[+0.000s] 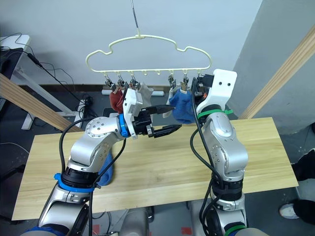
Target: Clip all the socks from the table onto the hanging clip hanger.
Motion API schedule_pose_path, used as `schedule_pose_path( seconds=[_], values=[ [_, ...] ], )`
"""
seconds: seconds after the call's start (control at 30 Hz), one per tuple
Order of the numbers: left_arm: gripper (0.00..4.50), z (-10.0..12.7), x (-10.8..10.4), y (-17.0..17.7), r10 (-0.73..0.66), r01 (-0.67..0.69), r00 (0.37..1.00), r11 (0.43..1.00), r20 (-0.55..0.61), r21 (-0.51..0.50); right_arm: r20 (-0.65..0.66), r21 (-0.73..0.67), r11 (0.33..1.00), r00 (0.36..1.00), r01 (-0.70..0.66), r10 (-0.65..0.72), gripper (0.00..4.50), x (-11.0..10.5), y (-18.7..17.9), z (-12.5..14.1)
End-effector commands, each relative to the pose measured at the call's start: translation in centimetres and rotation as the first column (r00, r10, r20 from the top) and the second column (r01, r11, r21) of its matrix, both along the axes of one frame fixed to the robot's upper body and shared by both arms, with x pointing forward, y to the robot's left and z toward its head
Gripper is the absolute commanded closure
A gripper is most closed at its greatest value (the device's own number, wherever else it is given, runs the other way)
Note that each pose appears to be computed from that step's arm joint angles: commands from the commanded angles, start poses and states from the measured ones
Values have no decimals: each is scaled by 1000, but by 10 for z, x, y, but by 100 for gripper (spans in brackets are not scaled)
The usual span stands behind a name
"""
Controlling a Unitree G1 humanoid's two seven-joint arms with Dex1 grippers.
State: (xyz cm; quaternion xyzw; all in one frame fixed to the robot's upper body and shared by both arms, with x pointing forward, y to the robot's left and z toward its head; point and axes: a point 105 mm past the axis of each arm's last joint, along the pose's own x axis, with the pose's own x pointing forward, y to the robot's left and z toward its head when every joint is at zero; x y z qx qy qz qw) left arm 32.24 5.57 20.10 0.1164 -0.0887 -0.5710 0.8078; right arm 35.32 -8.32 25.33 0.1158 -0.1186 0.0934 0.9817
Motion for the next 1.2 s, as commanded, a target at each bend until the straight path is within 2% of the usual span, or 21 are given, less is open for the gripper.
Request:
schedule_pose_path(
  seconds=[0.03, 0.27, 0.33, 0.4, 0.53, 1.07, 1.2],
  values=[
    [88, 5, -5, -4, -22, 22, 999, 1000, 34, -4, 84, 32, 999, 996, -7, 4, 237, -10, -2, 19],
    [88, 4, -6, -4, -21, 21, 999, 1000, 33, -3, 89, 31, 999, 996, -16, 13, 237, -11, 0, 20],
    [88, 3, -5, -3, -19, 19, 999, 1000, 31, -1, 92, 28, 999, 996, -21, 18, 264, -11, 0, 20],
    [88, 3, -5, -3, -19, 19, 999, 1000, 31, -1, 92, 27, 999, 996, -22, 20, 310, -11, 0, 20],
    [88, -2, -6, -1, -15, 14, 1000, 1000, 27, 11, 103, 3, 1000, 994, -26, 26, 447, -12, 1, 21],
    [88, -11, -10, 6, 4, -4, 1000, 1000, 11, 24, 99, -67, 998, 995, -15, 21, 447, -16, -1, 15],
    [88, -10, -8, 6, 8, -8, 1000, 1000, 12, 20, 98, -147, 989, 995, -21, 35, 312, -27, -2, 9]
  ],
)
